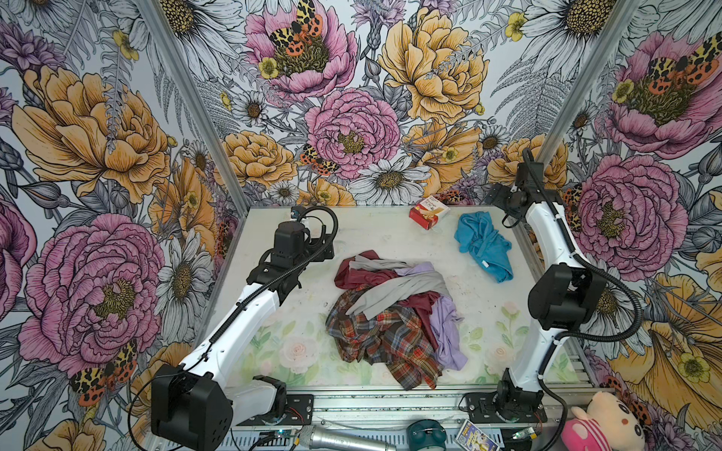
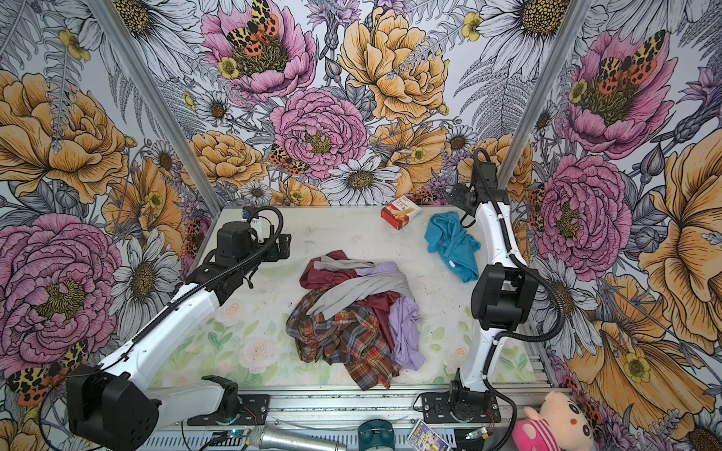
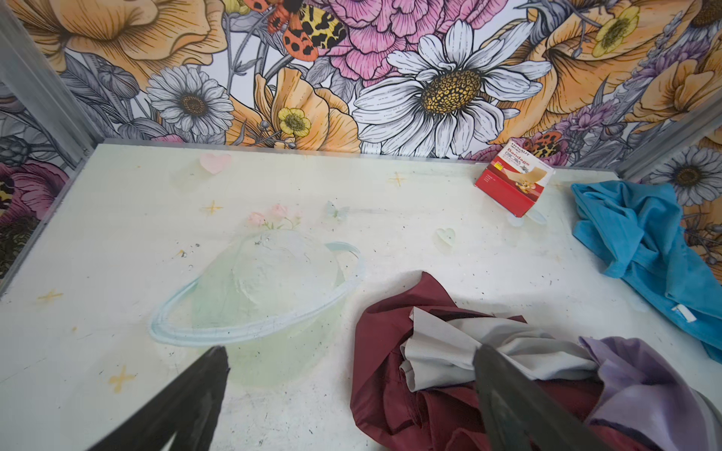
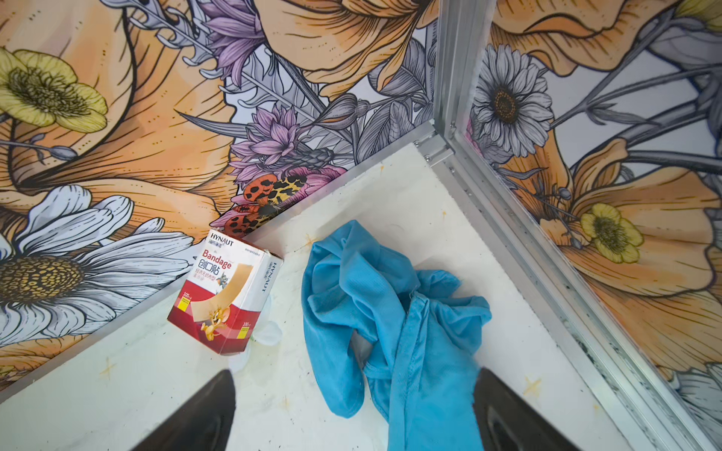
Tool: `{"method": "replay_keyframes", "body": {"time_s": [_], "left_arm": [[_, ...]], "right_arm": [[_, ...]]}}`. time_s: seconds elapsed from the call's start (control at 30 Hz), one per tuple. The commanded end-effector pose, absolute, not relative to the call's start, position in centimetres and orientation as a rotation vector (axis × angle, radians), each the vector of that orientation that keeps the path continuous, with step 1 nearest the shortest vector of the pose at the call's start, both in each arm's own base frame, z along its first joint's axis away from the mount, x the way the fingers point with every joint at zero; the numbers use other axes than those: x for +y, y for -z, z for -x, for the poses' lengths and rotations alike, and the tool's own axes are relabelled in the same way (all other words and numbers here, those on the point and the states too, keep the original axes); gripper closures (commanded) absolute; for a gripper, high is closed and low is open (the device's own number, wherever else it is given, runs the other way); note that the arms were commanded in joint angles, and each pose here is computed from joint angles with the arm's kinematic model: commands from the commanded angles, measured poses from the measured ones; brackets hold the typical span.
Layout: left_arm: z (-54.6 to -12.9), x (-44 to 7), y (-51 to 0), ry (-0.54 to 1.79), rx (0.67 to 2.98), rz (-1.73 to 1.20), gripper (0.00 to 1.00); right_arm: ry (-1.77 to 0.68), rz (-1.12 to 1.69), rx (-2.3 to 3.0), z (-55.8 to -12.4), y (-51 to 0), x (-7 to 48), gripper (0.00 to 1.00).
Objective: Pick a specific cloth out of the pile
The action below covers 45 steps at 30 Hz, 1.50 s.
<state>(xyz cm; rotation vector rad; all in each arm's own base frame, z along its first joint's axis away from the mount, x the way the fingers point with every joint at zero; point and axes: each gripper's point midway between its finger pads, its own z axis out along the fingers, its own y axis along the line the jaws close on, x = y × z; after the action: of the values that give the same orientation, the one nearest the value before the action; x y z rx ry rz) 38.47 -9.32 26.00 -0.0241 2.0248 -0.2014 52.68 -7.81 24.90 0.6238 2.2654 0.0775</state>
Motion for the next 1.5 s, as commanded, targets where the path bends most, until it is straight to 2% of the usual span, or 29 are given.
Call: {"method": "replay_keyframes", "body": {"time_s": [0.0, 0.2, 0.5, 0.73, 1.03, 1.47], "left_arm": [[-39.0, -6.7, -28.3, 0.086, 1.876, 0.116, 0.01], [-38.7, -3.0, -27.9, -0.033, 1.817, 0.234, 0.01], [-38.4, 0.9, -25.5, -0.141, 1.764, 0.314, 0.01], [-39.4, 4.3, -20.8, -0.252, 1.84, 0.375, 0.01], [-39.6, 5.7, -16.8, -0.343, 1.838, 0.372, 0.01], [-39.7, 3.9, -15.0, -0.328, 1.766, 0.288, 0.01]], "right_arm": [[-0.059, -0.548, 2.231, -50.7, -27.7, -6.6, 0.04], [-0.022, -0.419, 2.068, -47.3, -31.0, -5.3, 0.02], [0.01, -0.325, 1.826, -41.1, -31.8, -3.7, 0.01], [0.011, -0.305, 1.704, -37.3, -29.0, -3.3, 0.01], [0.091, -0.286, 1.759, -36.1, -23.4, -3.9, 0.01], [0.144, -0.277, 1.801, -35.9, -16.1, -4.4, 0.01]]}}
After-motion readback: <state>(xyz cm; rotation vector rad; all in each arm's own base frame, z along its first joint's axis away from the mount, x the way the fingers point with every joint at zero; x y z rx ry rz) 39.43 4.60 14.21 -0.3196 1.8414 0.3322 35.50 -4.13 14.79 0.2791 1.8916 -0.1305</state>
